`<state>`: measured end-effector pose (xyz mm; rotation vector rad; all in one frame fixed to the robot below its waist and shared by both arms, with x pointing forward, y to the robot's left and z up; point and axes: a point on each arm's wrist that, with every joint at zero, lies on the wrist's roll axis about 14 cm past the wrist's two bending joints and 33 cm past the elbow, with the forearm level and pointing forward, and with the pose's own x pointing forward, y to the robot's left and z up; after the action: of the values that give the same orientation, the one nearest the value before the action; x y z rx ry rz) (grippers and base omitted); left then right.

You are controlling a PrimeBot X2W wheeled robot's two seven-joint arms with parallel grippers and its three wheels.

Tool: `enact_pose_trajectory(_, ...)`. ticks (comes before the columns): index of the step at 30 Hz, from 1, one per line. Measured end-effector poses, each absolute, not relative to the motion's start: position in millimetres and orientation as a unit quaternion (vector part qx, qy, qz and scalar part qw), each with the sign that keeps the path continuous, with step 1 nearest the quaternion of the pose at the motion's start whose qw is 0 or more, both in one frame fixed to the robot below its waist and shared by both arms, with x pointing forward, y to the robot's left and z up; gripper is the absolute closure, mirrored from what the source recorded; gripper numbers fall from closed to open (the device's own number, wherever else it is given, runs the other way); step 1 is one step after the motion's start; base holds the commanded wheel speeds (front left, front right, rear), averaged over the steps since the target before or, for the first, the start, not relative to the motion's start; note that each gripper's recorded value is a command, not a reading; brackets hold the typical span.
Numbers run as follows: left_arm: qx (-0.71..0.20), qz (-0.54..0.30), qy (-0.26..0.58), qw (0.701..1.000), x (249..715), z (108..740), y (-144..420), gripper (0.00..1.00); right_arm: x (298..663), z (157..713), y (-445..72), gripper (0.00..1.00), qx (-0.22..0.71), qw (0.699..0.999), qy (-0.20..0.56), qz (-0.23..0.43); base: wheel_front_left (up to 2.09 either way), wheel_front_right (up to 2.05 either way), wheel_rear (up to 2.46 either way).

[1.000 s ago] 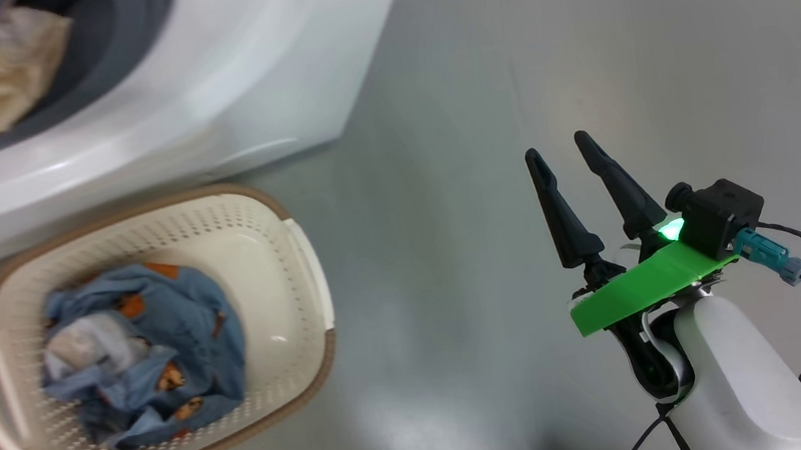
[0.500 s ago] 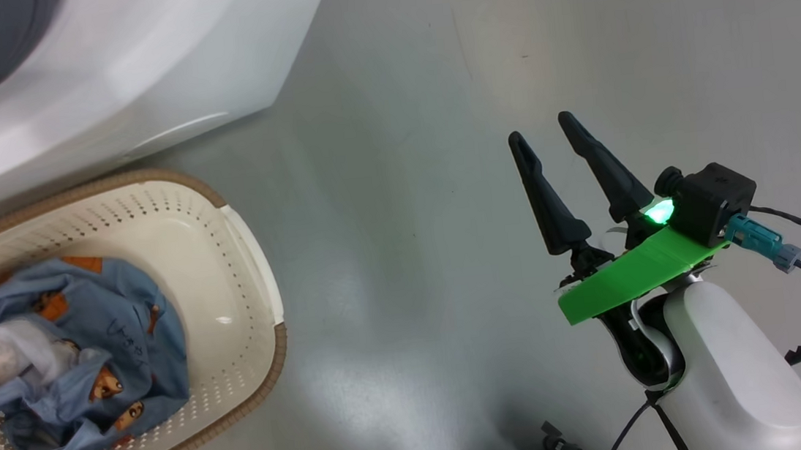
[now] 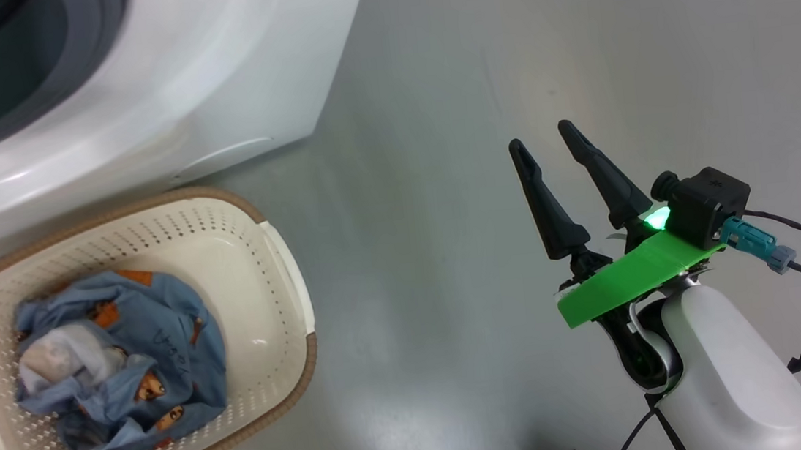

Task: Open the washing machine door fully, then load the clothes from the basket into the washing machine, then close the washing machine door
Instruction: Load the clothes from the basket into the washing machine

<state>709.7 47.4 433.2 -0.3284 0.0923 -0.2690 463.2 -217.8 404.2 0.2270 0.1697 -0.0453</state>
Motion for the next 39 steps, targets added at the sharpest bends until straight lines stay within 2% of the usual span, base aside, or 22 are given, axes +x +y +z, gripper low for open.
enact_pose_trajectory(11,-0.149,-0.144,0.019,0.978,673.3,467.8,50.5,0.0,464.3,436.1,-212.7,0.0,0.121,0.992,0.047,-0.014,0.0,0.0,0.0)
enact_pose_trajectory(39,-0.111,-0.103,-0.014,0.988,496.1,498.4,120.1,0.0,427.0,489.5,-187.7,0.0,0.124,0.991,-0.002,0.041,0.0,0.0,0.0)
